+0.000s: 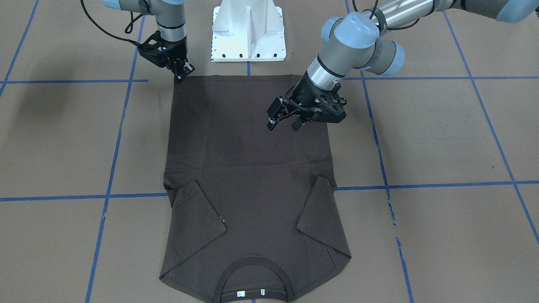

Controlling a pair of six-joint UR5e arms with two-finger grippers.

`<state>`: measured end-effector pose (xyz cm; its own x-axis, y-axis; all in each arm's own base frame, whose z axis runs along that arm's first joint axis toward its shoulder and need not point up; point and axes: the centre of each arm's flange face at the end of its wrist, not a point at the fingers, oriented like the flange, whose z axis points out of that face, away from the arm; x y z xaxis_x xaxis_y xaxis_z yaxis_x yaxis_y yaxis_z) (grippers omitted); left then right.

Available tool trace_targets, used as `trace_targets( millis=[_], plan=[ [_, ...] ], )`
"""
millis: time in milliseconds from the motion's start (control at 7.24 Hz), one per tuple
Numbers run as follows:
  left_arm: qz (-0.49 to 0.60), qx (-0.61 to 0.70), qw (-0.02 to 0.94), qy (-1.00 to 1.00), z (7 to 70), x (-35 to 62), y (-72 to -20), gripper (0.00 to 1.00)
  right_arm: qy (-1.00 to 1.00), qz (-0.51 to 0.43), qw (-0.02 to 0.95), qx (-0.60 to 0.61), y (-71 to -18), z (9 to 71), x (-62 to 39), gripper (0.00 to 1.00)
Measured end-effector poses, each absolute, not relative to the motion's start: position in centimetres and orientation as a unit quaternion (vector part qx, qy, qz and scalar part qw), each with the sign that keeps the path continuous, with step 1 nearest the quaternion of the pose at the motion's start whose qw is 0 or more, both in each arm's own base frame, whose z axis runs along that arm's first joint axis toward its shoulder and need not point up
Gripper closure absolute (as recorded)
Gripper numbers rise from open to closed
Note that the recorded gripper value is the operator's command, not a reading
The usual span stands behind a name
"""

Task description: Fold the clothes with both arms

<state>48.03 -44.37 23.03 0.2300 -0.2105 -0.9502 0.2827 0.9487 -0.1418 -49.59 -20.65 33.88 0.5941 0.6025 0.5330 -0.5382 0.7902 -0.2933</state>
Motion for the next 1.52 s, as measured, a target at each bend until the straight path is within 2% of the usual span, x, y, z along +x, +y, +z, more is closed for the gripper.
trace_targets(
  millis=[276,414,690,828,966,1104,1242,1380,1518],
  plan=[
    [-0.157,0.030,0.784,0.600,23.0,48.0,-44.4,0.12,-0.314,0.320,0.892,-0.052,-20.7,34.1,-49.5,0.30],
    [-0.157,0.030,0.783,0.600,23.0,48.0,-44.3,0.12,-0.313,0.320,0.893,-0.052,-20.6,34.2,-49.6,0.03],
    [-0.157,0.030,0.783,0.601,22.9,48.0,-44.3,0.12,-0.313,0.324,0.891,-0.053,-20.3,34.1,-49.9,0.05],
    [-0.158,0.029,0.782,0.602,22.9,48.0,-44.3,0.12,-0.313,0.328,0.890,-0.053,-20.2,34.1,-50.0,0.00],
    [-0.160,0.027,0.782,0.602,22.8,48.0,-44.2,0.12,-0.313,0.329,0.889,-0.053,-20.2,34.1,-50.1,0.00],
    [-0.161,0.027,0.781,0.602,22.8,48.0,-44.2,0.12,-0.313,0.328,0.890,-0.052,-20.2,34.2,-50.3,0.18],
    [-0.162,0.027,0.781,0.602,22.8,48.0,-44.2,0.12,-0.312,0.329,0.890,-0.051,-20.2,34.4,-50.4,0.26],
    [-0.162,0.028,0.781,0.602,22.8,48.0,-44.2,0.12,-0.310,0.329,0.890,-0.051,-20.1,34.6,-50.6,0.28],
    [-0.162,0.028,0.781,0.602,22.8,48.1,-44.2,0.12,-0.309,0.330,0.890,-0.052,-20.2,34.7,-50.7,0.46]
  ],
)
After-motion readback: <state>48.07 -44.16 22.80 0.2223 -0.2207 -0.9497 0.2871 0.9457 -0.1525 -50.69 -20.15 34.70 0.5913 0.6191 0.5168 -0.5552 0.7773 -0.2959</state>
